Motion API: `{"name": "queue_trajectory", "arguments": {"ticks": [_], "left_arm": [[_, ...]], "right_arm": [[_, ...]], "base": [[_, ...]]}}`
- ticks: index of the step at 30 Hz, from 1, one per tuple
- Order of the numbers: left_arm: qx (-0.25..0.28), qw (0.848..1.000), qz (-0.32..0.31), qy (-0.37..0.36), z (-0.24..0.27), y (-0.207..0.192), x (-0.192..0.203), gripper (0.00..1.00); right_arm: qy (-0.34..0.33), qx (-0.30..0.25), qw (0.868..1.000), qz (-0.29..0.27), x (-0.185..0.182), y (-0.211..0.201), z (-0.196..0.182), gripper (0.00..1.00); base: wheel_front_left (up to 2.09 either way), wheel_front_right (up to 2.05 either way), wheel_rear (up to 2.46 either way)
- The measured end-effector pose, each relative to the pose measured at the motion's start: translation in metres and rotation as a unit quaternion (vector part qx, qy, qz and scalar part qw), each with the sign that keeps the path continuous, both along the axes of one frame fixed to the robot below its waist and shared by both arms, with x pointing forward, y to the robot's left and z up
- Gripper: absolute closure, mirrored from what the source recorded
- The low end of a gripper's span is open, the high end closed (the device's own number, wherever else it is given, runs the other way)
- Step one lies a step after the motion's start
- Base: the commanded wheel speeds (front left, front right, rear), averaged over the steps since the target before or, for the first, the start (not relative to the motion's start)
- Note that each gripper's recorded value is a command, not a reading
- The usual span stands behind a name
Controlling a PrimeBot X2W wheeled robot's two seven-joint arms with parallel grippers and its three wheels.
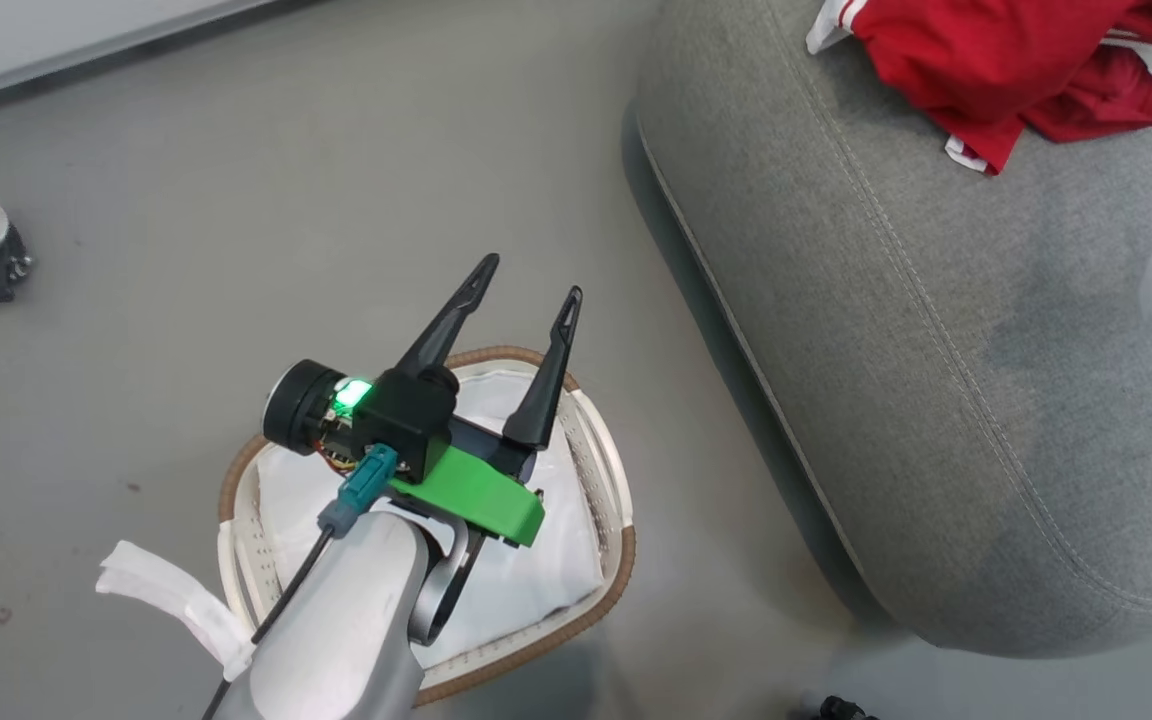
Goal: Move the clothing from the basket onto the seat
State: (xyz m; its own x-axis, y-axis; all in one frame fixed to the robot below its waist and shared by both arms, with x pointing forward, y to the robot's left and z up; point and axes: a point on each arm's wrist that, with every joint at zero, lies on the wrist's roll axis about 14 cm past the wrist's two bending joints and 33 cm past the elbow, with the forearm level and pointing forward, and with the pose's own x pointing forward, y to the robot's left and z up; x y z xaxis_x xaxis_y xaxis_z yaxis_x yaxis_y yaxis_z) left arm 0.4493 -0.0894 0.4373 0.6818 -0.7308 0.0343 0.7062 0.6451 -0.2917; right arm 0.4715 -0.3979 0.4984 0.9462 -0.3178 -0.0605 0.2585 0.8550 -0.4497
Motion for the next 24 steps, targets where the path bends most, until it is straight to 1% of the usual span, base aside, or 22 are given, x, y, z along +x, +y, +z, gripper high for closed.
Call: {"name": "queue_trajectory", "arguments": {"ticks": [7,12,15,18,24], "left_arm": [[0.005,0.997,0.072,-0.018,0.026,0.038,0.004,0.0],[0.017,0.99,0.141,-0.027,0.039,0.08,0.006,0.0],[0.019,0.981,0.191,-0.026,0.045,0.11,0.006,0.0],[0.023,0.971,0.237,-0.024,0.049,0.141,0.001,0.0],[0.021,0.944,0.329,-0.014,0.053,0.204,-0.019,0.0]], "right_arm": [[-0.066,0.018,0.996,0.06,0.016,0.045,0.038,0.0],[-0.102,0.056,0.988,0.103,0.025,0.086,0.051,0.0],[-0.121,0.085,0.981,0.128,0.025,0.116,0.056,0.0],[-0.127,0.114,0.974,0.152,0.021,0.146,0.053,0.0],[-0.135,0.178,0.956,0.19,0.007,0.197,0.047,0.0]], "base": [[0.0,0.0,0.0],[0.0,0.0,0.0],[0.0,0.0,0.0],[0.0,0.0,0.0],[0.0,0.0,0.0]]}}
